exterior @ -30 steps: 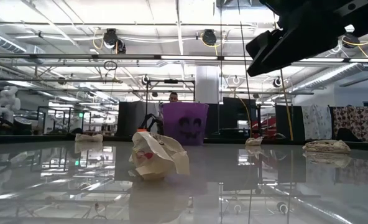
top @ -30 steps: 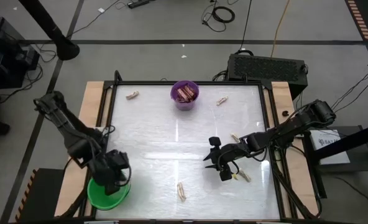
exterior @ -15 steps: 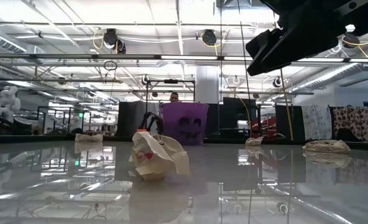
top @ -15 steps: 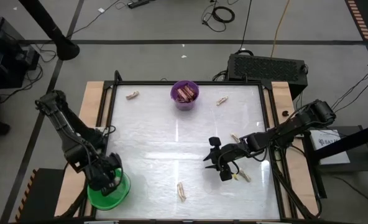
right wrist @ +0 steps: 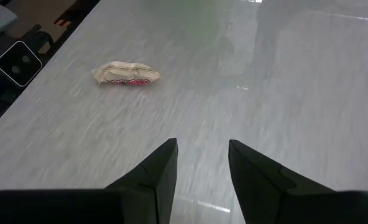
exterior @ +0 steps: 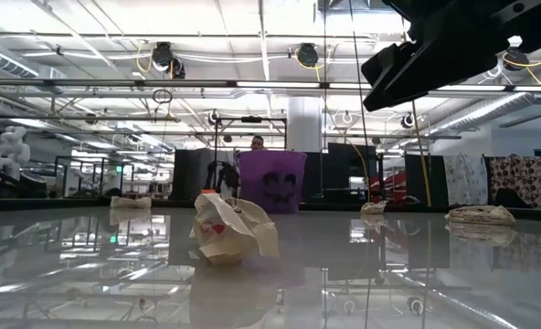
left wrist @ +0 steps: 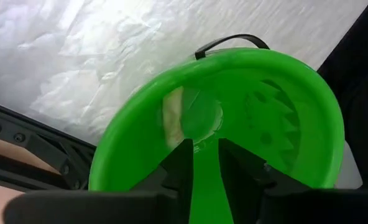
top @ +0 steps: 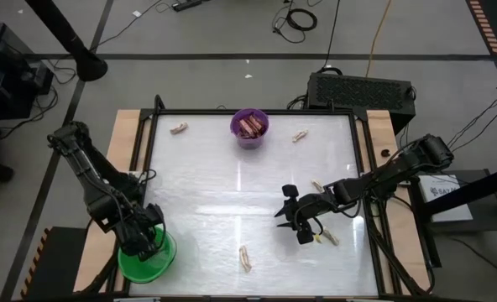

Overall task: Sort candy by brand, put in halloween buckets
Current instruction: Put the white chocolate into the green bucket

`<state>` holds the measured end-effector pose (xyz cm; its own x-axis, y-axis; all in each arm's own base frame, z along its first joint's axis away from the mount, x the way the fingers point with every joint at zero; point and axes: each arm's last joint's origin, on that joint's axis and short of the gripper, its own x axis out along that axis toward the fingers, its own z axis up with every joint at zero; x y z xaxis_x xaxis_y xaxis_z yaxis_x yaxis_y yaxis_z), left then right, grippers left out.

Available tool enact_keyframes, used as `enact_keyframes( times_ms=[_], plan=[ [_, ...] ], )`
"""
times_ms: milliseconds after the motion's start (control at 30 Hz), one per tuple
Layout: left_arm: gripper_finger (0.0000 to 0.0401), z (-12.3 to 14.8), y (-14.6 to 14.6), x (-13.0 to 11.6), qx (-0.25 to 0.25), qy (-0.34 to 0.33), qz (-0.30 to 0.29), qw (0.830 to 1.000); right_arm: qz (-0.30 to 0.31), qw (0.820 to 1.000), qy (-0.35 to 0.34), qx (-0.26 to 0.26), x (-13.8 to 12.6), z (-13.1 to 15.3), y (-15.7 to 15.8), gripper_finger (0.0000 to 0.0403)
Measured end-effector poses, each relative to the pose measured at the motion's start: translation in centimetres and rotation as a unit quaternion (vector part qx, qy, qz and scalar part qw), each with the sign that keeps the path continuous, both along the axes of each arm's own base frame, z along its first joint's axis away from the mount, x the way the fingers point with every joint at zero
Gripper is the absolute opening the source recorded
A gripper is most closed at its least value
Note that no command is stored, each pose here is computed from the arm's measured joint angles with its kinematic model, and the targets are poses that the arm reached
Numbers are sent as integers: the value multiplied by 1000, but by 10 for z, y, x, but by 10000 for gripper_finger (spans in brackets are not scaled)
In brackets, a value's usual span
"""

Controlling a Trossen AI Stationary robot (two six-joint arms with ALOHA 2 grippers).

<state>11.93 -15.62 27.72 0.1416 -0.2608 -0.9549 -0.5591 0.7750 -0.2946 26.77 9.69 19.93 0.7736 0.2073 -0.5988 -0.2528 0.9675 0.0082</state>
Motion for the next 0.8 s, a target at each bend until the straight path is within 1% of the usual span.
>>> enact_keyframes(
  times_ms=[100, 233, 367, 500, 567, 600, 733, 800],
  plan=[
    [96, 0, -1, 0, -5, 0, -1, 1000, 0, 1000, 0, 0, 0, 0, 0, 137],
    [99, 5, -3, 1, -30, -9, -11, 999, 0, 1000, 0, -1, 0, 0, 0, 137],
    [100, 16, -2, 6, -23, -61, -19, 998, 1, 1000, 0, -1, 0, 0, 0, 137],
    [100, 20, 3, 17, -8, -106, -12, 994, 1, 1000, 0, -1, 0, 0, 0, 137],
    [100, 20, 7, 27, 5, -132, -16, 991, 1, 1000, -1, -1, 0, 0, 0, 137],
    [100, 20, 8, 33, 10, -150, -27, 988, 1, 1000, -1, -1, 0, 0, 0, 137],
    [100, 16, 10, 63, 42, -215, -90, 972, 1, 1000, -2, -1, 0, 0, 0, 137],
    [100, 9, 11, 80, 63, -233, -119, 963, 0, 1000, -2, -2, 0, 0, 0, 137]
  ],
)
